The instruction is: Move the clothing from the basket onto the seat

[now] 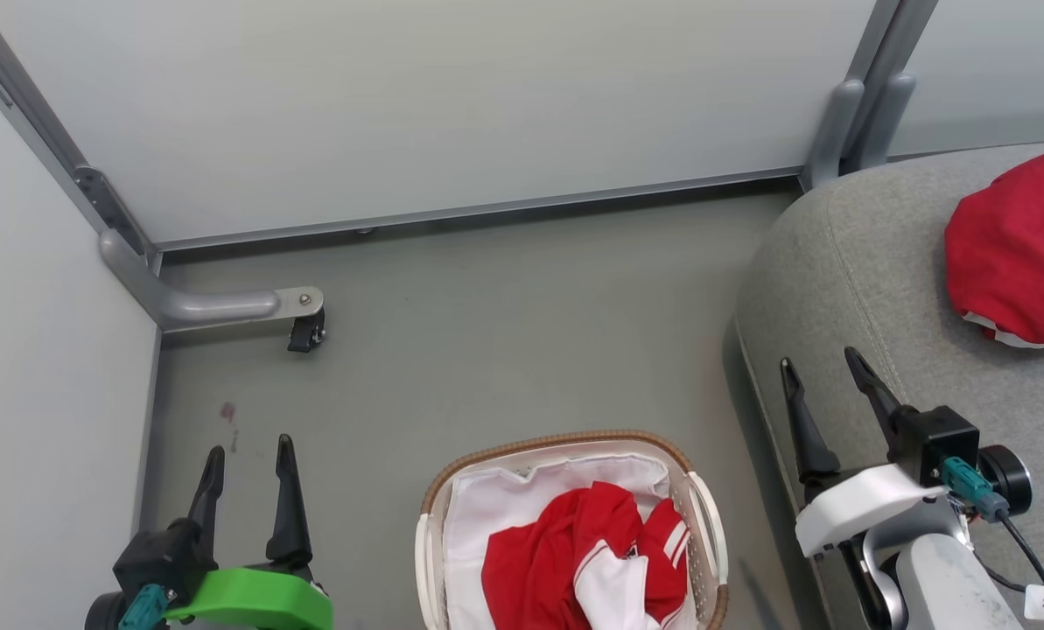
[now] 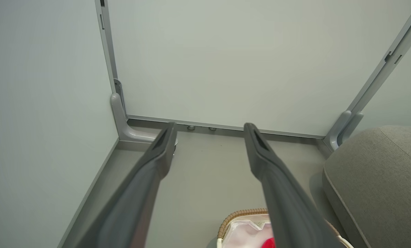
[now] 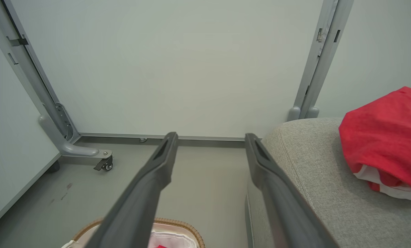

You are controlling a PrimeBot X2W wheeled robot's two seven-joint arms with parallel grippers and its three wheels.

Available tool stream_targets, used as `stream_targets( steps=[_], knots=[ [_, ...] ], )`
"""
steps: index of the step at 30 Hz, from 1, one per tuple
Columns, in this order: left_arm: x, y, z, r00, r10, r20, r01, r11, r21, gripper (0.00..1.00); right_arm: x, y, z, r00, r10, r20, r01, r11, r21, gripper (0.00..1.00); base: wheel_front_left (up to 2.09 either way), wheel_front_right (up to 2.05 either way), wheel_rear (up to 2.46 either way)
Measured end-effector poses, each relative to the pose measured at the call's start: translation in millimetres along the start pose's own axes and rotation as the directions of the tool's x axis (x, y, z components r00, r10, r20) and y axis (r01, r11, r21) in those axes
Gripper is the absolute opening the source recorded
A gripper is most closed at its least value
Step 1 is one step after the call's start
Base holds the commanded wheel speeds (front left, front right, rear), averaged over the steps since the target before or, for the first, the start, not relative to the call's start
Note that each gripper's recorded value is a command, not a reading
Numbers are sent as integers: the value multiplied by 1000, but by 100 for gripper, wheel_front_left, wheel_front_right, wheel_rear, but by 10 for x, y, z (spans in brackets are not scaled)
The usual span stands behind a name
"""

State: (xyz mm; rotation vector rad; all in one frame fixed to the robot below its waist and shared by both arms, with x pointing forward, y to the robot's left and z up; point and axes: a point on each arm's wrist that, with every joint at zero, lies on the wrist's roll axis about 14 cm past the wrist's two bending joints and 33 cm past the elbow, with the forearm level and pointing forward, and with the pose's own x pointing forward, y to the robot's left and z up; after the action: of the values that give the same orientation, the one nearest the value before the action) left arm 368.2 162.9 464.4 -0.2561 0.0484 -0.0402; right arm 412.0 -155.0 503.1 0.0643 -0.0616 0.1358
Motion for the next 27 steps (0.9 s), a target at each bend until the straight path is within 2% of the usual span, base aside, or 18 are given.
stream_targets(
  steps=[27],
  knots=[
    [-39,-92,-78,999,-27,-25,27,1000,0,100,-121,-36,-2,1000,-17,-2,17,1000,18,100,0,0,0]
  ],
)
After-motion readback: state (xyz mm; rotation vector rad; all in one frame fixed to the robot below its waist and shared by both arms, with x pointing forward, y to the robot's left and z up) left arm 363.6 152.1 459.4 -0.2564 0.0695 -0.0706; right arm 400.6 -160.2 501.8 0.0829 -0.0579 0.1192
